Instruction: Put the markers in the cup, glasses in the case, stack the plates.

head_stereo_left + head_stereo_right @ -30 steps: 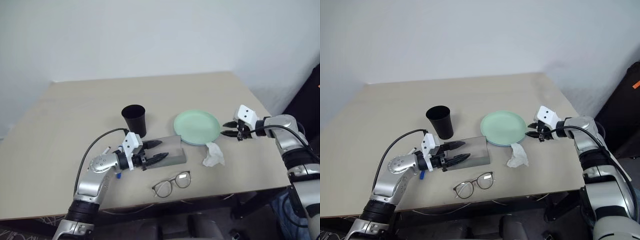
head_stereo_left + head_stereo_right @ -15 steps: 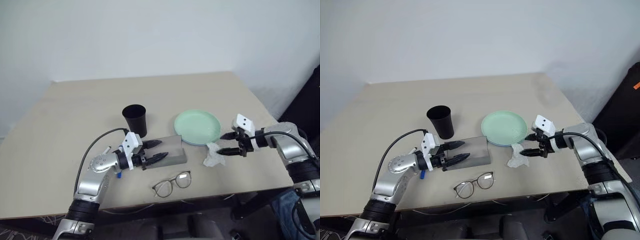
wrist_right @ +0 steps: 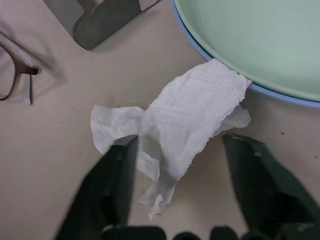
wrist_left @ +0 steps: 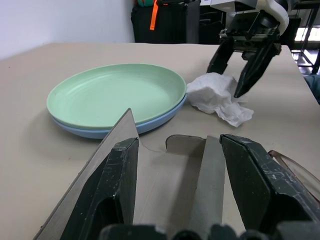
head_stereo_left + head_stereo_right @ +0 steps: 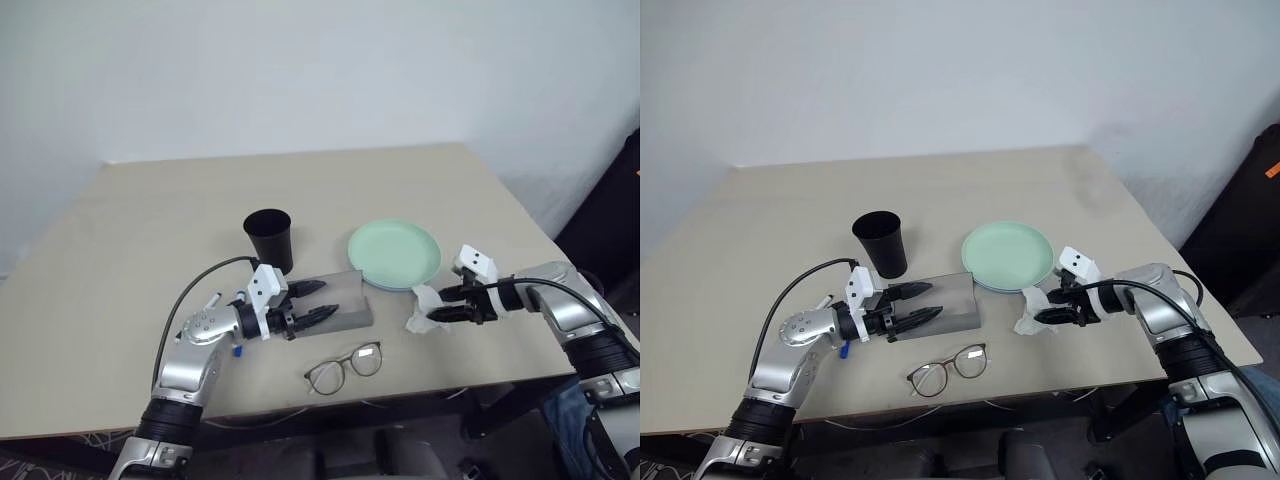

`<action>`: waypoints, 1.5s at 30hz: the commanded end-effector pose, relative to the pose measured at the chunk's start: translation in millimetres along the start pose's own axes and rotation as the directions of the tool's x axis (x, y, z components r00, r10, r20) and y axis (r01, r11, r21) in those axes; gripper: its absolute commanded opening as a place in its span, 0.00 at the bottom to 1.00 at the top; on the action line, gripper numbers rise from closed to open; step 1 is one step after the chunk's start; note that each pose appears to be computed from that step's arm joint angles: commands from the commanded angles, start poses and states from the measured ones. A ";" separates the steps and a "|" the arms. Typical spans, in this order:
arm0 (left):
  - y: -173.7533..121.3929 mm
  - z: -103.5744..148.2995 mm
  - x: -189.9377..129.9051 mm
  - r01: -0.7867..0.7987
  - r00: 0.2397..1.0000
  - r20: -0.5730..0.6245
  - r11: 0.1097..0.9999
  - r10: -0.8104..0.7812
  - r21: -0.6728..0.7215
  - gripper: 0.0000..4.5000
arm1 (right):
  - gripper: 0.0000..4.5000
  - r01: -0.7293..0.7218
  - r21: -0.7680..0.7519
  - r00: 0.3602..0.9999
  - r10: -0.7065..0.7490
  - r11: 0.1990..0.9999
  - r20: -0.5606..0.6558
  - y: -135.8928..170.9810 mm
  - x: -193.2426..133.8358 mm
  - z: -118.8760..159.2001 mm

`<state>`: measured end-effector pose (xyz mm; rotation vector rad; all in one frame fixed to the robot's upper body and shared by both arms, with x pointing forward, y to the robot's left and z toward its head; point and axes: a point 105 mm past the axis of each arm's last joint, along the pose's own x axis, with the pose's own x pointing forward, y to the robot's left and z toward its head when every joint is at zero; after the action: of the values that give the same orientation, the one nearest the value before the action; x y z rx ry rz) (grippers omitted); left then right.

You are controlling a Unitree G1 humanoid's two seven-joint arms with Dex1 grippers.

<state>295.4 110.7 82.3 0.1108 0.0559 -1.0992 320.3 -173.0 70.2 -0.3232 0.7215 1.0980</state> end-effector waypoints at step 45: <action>2.1 11.3 -2.2 -0.010 1.000 0.025 0.999 0.008 0.050 0.61 | 0.74 0.272 -0.167 0.926 -0.211 0.948 0.314 -65.7 -0.1 95.1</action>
<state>295.8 112.1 79.4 0.1117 0.0618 -1.0926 408.7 -150.3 109.5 -0.3705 0.3795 0.9555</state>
